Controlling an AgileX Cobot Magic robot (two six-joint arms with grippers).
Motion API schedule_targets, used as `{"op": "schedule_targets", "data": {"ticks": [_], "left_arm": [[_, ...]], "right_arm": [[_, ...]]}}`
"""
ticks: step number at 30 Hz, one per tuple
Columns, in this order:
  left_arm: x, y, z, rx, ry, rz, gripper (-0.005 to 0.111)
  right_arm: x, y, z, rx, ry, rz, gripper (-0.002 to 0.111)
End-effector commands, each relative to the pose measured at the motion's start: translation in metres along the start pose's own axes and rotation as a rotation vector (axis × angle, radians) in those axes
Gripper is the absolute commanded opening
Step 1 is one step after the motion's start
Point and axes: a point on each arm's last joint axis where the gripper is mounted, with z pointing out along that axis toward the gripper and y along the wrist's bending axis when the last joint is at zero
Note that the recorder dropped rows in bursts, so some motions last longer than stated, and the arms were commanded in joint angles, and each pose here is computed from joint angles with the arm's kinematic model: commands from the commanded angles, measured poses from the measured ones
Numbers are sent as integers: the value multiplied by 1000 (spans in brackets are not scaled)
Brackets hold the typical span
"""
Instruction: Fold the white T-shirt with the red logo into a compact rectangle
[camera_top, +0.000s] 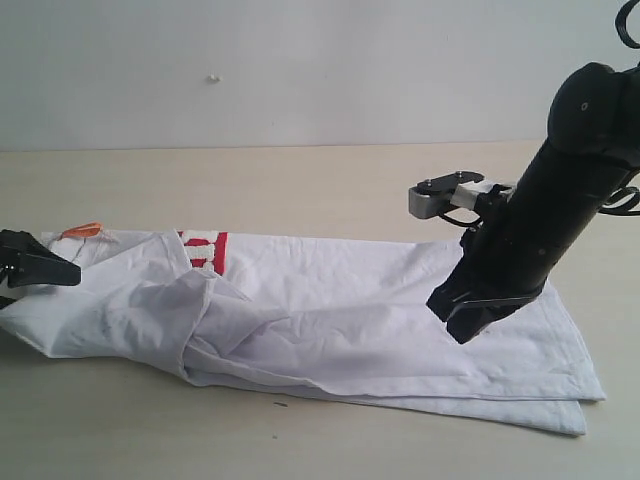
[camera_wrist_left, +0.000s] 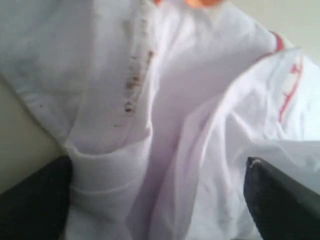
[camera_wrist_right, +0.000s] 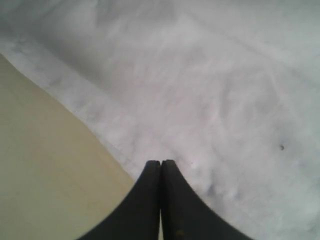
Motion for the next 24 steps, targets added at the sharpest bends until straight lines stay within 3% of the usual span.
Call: {"op": "schedule_targets", "data": {"ticks": [1, 3, 6, 9, 11, 18, 24], "left_arm": [[11, 4, 11, 52, 76, 16, 87], [12, 2, 13, 55, 89, 27, 85], [13, -5, 19, 66, 107, 44, 69], [14, -11, 25, 62, 121, 64, 36], [15, -15, 29, 64, 127, 73, 3], [9, -24, 13, 110, 85, 60, 0], [-8, -25, -47, 62, -97, 16, 0]], "right_arm": [[0, 2, -2, -6, -7, -12, 0], [0, 2, -2, -8, -8, -11, 0], [0, 2, -2, -8, -8, -11, 0], [0, 2, -2, -10, -9, -9, 0], [0, 2, -2, -10, -9, -9, 0], [-1, -1, -2, 24, -15, -22, 0], [-1, -19, -13, 261, -46, 72, 0]]}}
